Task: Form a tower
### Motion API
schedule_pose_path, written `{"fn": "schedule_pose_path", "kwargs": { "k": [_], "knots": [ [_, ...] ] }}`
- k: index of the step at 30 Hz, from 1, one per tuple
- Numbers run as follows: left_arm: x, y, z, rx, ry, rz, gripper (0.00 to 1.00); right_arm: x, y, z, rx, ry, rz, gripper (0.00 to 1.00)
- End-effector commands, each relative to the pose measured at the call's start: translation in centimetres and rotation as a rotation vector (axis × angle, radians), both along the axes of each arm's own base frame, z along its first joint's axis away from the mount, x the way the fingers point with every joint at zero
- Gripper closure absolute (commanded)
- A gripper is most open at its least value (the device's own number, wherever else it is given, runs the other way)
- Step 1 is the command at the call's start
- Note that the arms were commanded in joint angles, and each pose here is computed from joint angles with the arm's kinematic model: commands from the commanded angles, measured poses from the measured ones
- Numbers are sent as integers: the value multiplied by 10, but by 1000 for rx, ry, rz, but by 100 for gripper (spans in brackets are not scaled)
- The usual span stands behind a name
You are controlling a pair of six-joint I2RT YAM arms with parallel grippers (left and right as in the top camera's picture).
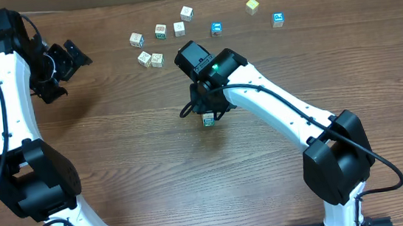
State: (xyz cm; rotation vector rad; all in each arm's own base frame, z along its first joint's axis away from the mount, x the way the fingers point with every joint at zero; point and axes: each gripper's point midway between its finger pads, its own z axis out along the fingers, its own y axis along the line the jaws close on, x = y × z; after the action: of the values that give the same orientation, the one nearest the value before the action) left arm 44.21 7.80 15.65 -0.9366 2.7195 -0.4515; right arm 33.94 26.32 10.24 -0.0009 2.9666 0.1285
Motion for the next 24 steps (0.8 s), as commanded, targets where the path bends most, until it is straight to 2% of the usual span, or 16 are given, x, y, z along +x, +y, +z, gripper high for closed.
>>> {"fn": "schedule_pose_path", "kwargs": {
  "k": [1,8,16,24],
  "knots": [
    [3,-3,6,4,-24,-25,0,7,6,11,11,-41,6,64],
    [3,-3,6,4,-24,-25,0,8,6,11,11,-41,6,57],
    [3,-3,6,4,-24,-25,0,8,6,11,11,-41,10,56],
    [3,-3,6,4,-24,-25,0,8,8,11,11,-48,58,49]
  ]
}}
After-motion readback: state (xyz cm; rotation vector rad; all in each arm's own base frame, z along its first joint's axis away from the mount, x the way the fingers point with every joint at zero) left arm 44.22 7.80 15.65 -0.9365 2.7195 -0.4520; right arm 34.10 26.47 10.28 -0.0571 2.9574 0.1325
